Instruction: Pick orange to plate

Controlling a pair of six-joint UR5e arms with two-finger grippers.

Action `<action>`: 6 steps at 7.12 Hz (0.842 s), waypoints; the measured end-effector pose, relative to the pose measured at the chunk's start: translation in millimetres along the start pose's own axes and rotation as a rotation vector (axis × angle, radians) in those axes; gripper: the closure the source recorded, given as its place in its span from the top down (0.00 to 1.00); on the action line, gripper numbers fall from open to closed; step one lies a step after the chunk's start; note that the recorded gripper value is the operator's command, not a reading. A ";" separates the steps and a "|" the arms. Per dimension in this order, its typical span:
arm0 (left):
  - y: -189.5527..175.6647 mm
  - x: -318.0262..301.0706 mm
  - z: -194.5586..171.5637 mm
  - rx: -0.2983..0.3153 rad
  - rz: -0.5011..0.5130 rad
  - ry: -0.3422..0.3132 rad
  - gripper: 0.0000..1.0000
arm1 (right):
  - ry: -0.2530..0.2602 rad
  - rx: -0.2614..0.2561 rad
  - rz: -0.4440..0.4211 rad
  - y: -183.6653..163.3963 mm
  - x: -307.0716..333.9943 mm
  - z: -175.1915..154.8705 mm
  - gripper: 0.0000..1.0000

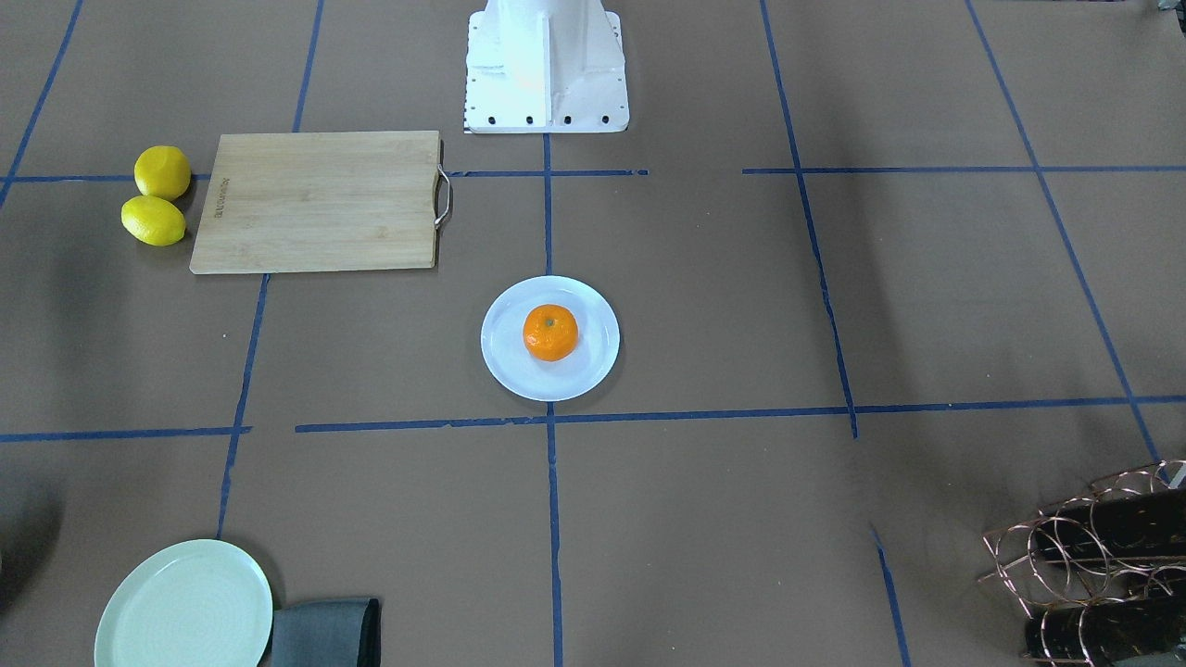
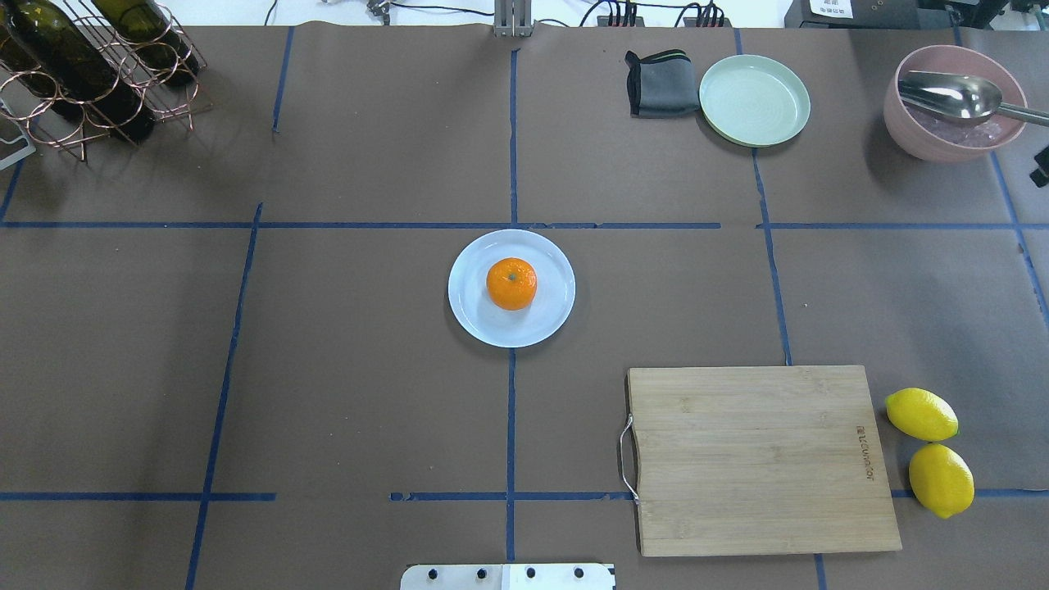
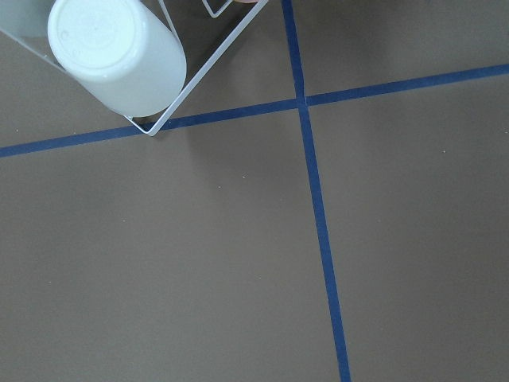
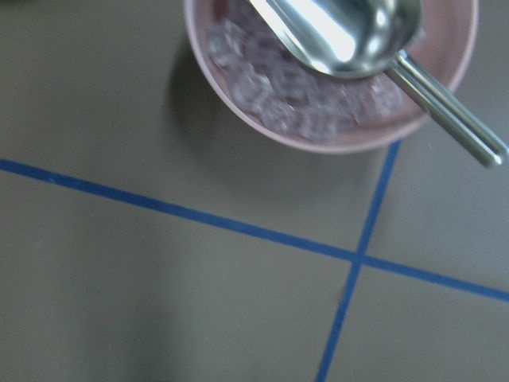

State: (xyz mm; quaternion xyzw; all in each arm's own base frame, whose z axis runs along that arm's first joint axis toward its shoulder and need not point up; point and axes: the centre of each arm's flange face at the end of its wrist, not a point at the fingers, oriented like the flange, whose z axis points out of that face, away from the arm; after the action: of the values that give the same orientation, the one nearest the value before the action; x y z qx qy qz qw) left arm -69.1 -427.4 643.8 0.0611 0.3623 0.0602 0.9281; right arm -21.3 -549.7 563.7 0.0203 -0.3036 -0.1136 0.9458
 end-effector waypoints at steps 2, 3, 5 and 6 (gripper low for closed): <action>-0.5 0.9 -1.4 0.002 0.001 0.000 1.00 | -0.002 -0.010 0.049 54.9 47.4 25.7 1.00; -1.2 2.4 -2.3 0.005 0.003 0.006 1.00 | -0.006 0.015 0.042 73.4 56.9 36.1 1.00; -2.6 4.5 -2.7 0.008 0.007 0.017 1.00 | -0.023 0.039 0.031 86.0 60.5 43.0 1.00; -2.2 4.2 -2.6 0.007 0.006 0.015 1.00 | -0.029 0.041 0.031 87.3 60.6 43.8 1.00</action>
State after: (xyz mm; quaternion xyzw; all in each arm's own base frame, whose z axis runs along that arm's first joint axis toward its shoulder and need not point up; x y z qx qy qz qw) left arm -67.7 -428.8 638.7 0.0649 0.3694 0.0621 0.9249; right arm 18.9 -477.2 643.3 0.0335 -0.3197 -0.0927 0.9424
